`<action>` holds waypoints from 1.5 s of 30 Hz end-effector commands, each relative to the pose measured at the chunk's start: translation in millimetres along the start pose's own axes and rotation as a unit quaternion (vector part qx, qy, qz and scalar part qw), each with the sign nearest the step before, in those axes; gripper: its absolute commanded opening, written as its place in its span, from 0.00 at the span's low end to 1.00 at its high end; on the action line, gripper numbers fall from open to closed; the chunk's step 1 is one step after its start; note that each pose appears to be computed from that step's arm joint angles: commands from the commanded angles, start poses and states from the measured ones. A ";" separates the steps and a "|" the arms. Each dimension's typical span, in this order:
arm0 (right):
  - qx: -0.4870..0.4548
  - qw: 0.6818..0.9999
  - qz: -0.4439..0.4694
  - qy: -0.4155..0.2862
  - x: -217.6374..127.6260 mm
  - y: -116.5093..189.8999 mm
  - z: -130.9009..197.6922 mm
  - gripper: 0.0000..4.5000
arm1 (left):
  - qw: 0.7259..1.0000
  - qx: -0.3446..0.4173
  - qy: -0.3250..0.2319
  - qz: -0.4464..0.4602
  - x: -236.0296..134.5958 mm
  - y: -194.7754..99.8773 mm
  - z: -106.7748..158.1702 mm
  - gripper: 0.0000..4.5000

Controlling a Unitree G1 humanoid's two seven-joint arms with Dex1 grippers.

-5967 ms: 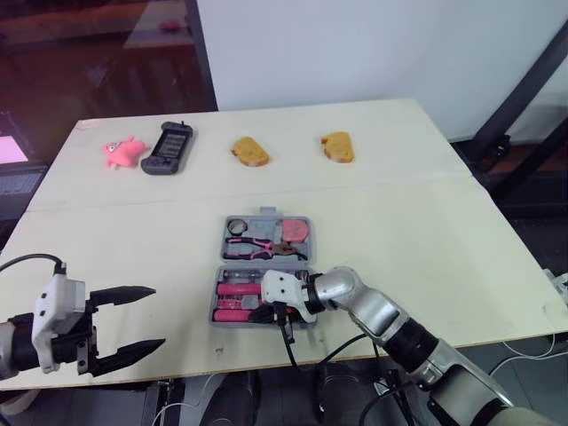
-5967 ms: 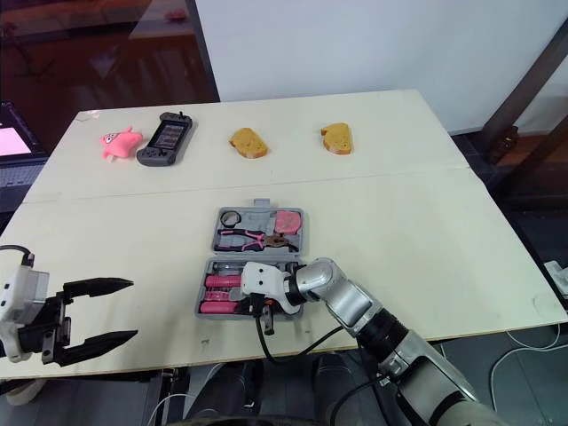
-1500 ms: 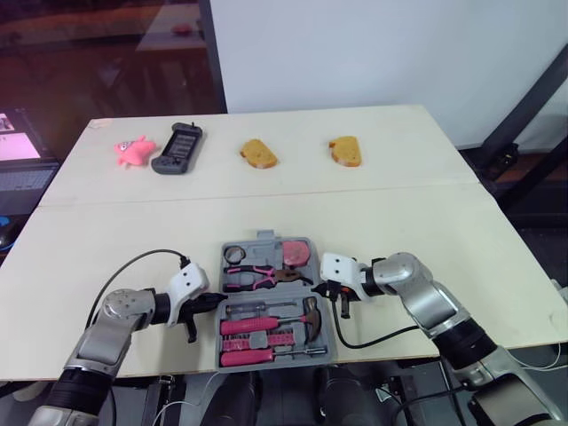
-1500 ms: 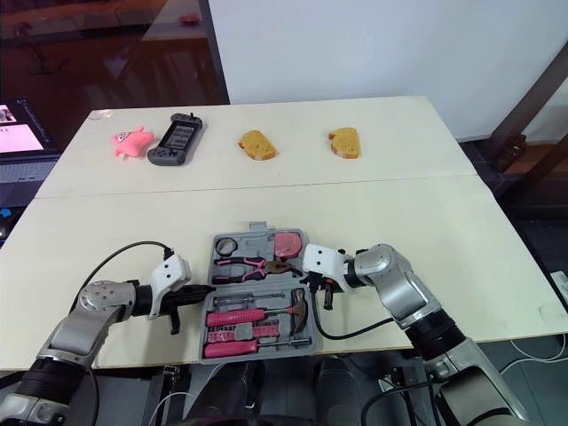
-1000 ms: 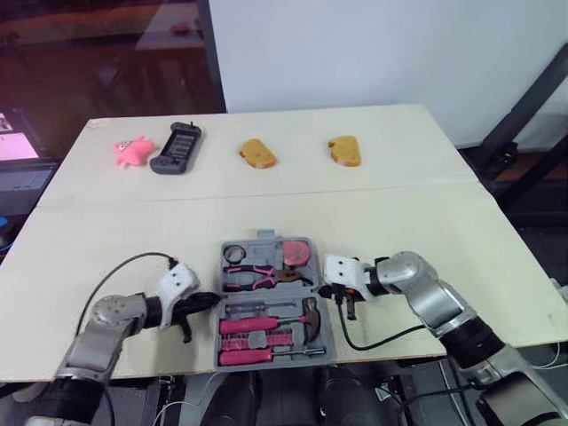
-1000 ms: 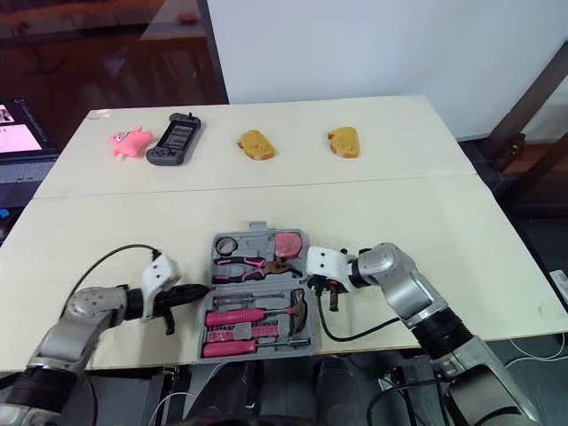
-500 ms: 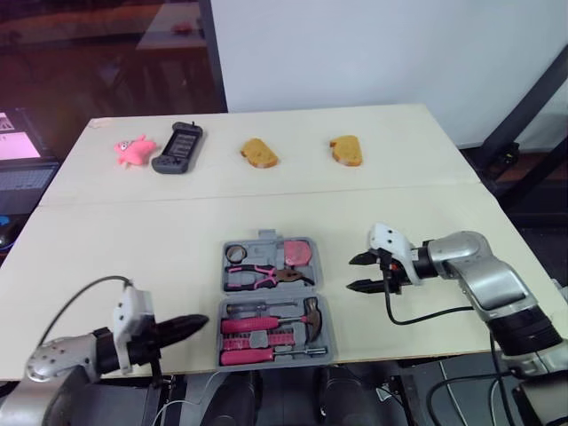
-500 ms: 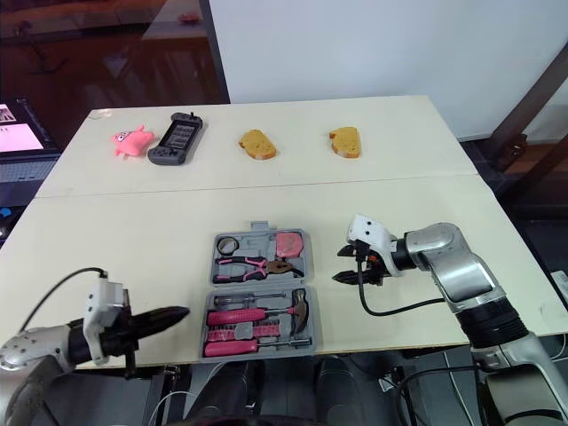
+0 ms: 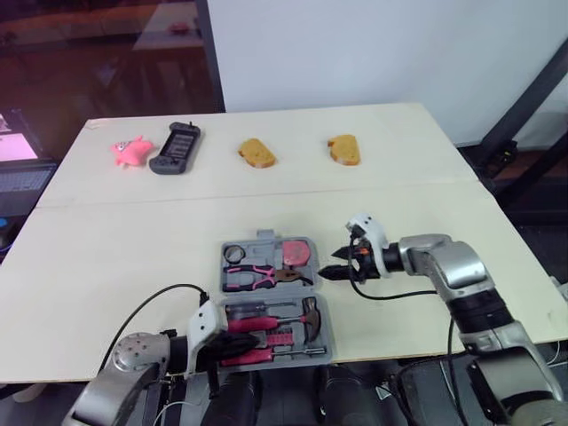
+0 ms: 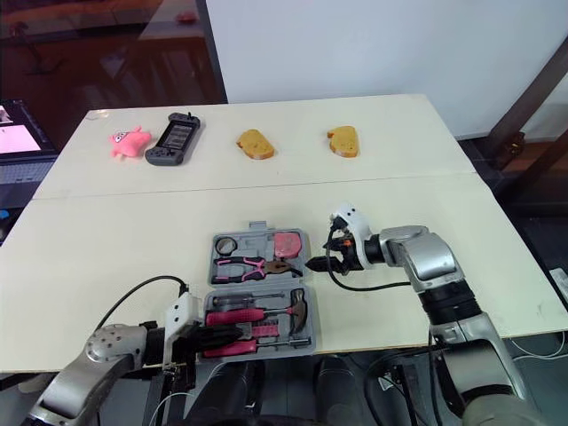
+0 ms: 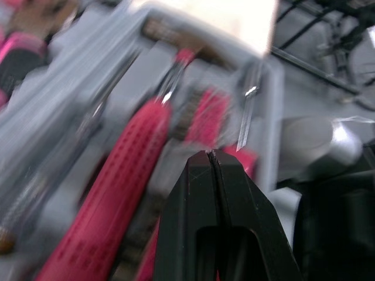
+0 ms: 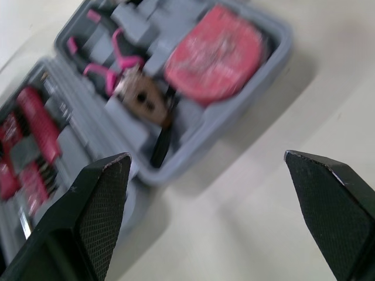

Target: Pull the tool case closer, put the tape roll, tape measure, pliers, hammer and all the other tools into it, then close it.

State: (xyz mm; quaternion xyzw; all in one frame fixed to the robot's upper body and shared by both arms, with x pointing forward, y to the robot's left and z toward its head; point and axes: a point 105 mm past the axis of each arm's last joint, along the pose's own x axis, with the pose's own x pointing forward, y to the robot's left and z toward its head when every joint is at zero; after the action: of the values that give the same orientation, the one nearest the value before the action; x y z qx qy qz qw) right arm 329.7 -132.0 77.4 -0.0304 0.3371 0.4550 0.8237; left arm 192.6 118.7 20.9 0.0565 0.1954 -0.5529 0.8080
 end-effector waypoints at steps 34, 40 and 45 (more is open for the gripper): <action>0.254 0.927 0.216 -0.170 54.5 35.4 61.0 0.98 | 0.997 -0.046 0.035 0.052 -1.1 -1.1 1.1 0.00; 0.234 0.924 0.247 -0.174 41.1 48.4 63.0 0.98 | 0.996 -0.055 0.028 0.060 -2.1 -1.2 1.1 0.00; 0.221 0.923 0.263 -0.175 33.6 54.7 65.0 0.98 | 0.995 -0.054 0.027 0.075 -5.4 1.8 0.1 0.00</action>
State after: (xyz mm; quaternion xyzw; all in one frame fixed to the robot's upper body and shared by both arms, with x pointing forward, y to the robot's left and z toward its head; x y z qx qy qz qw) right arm 339.0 -58.1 105.2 0.3215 0.2982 0.5340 0.7229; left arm 191.8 121.0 20.3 0.0407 0.2470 -0.4859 0.8374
